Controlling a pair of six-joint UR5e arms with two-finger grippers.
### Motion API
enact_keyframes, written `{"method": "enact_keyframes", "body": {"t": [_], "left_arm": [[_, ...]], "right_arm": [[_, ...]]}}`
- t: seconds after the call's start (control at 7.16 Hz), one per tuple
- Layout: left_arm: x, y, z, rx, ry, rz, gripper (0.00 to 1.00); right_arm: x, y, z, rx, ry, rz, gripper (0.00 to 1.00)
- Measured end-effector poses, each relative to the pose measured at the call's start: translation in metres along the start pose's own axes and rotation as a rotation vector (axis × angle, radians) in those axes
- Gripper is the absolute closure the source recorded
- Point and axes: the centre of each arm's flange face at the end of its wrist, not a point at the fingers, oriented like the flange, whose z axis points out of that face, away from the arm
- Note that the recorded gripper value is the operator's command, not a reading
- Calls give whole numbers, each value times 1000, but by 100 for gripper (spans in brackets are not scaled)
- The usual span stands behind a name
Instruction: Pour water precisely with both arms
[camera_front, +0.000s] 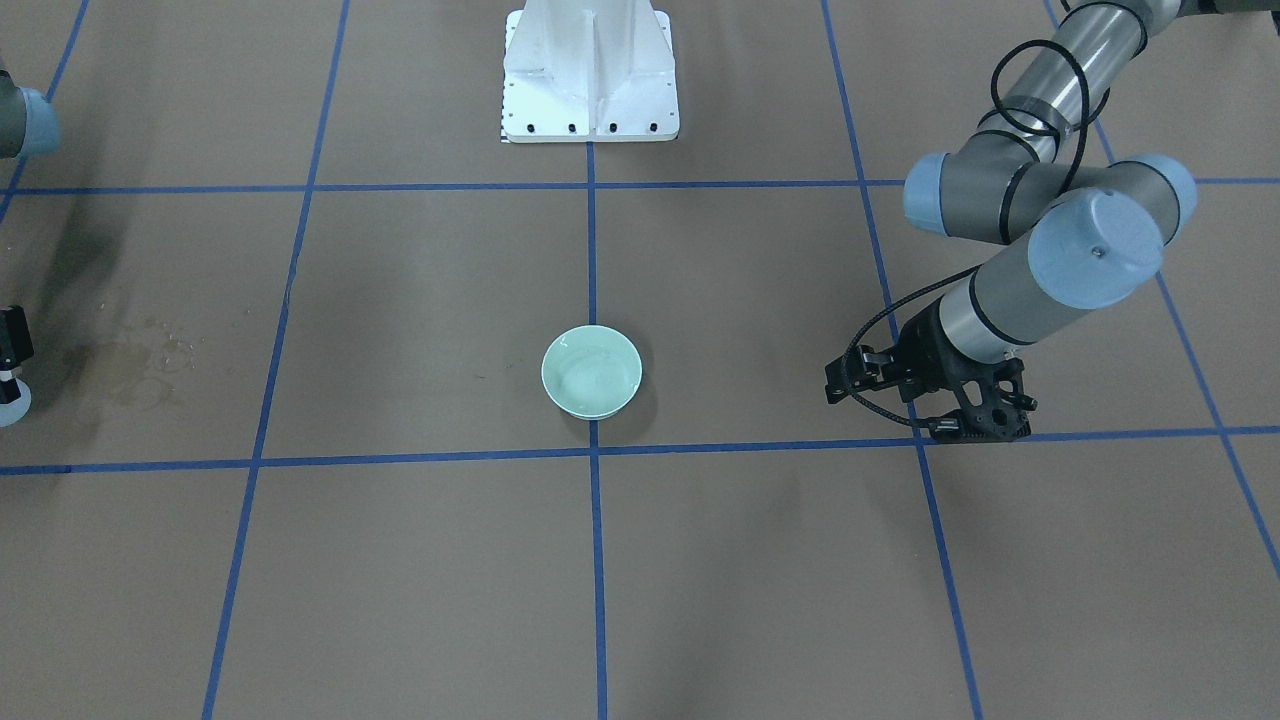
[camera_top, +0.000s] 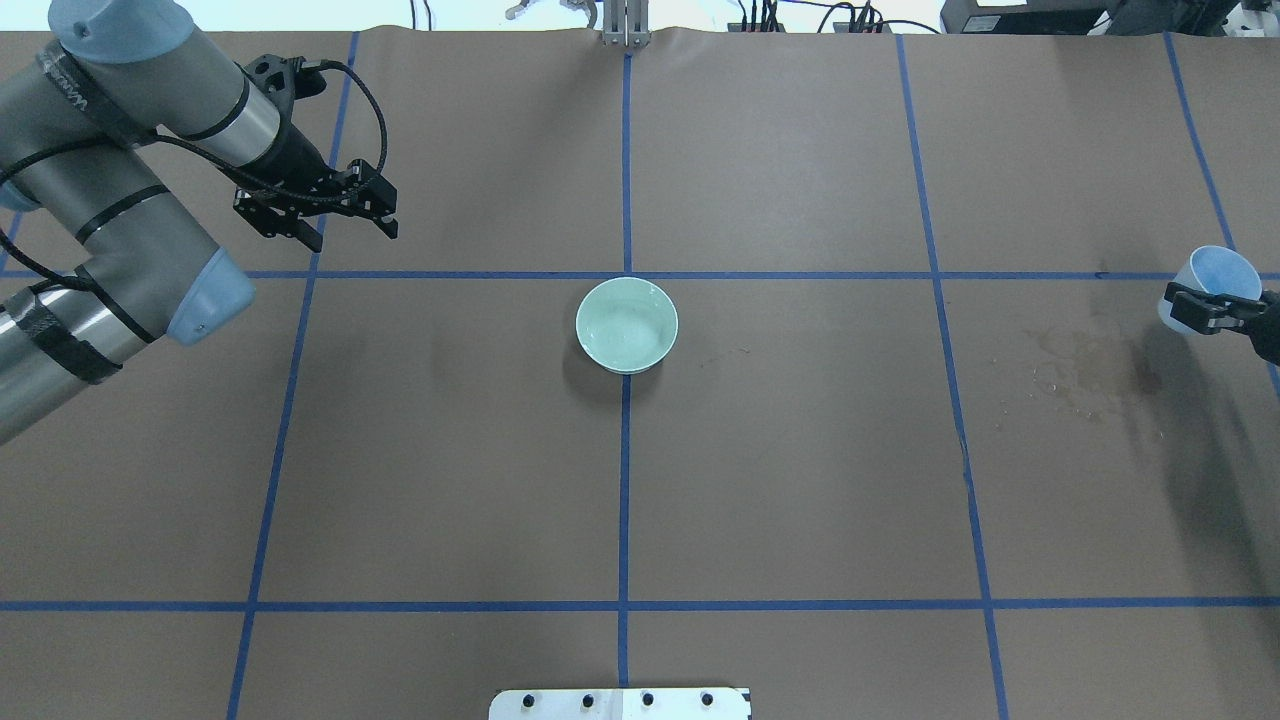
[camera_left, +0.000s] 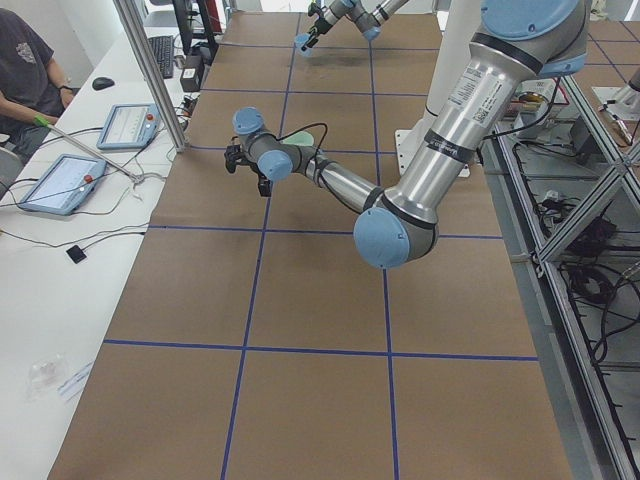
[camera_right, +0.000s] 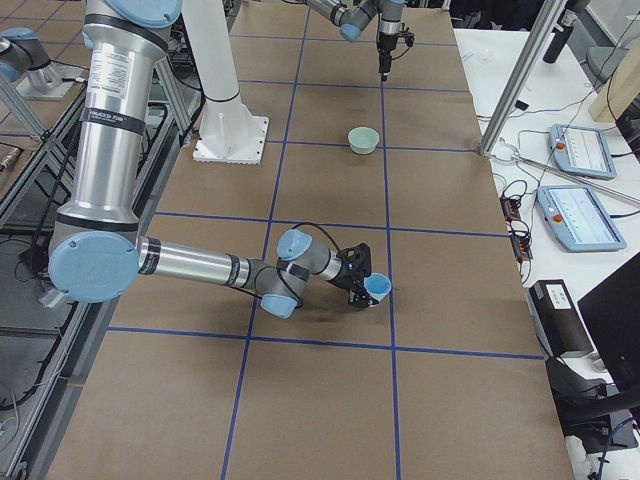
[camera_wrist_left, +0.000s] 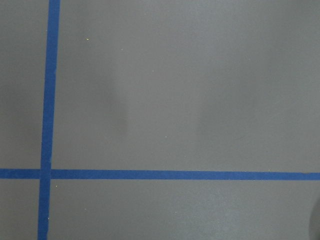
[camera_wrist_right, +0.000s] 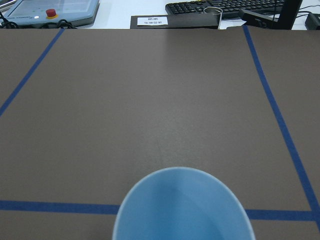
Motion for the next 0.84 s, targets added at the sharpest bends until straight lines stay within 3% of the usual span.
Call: {"method": "enact_keyframes", "body": {"t": [0.28, 0.56, 0.84], "left_arm": [[1, 1, -2, 2, 3, -2, 0], [1, 2, -3, 2, 3, -3, 0], [2, 2, -3, 3, 4, -2, 0]], "right_arm": [[2, 2, 1, -5, 0, 30, 58], [3, 7, 1, -18, -5, 45, 1], [5, 11, 3, -26, -3, 55, 0]]}}
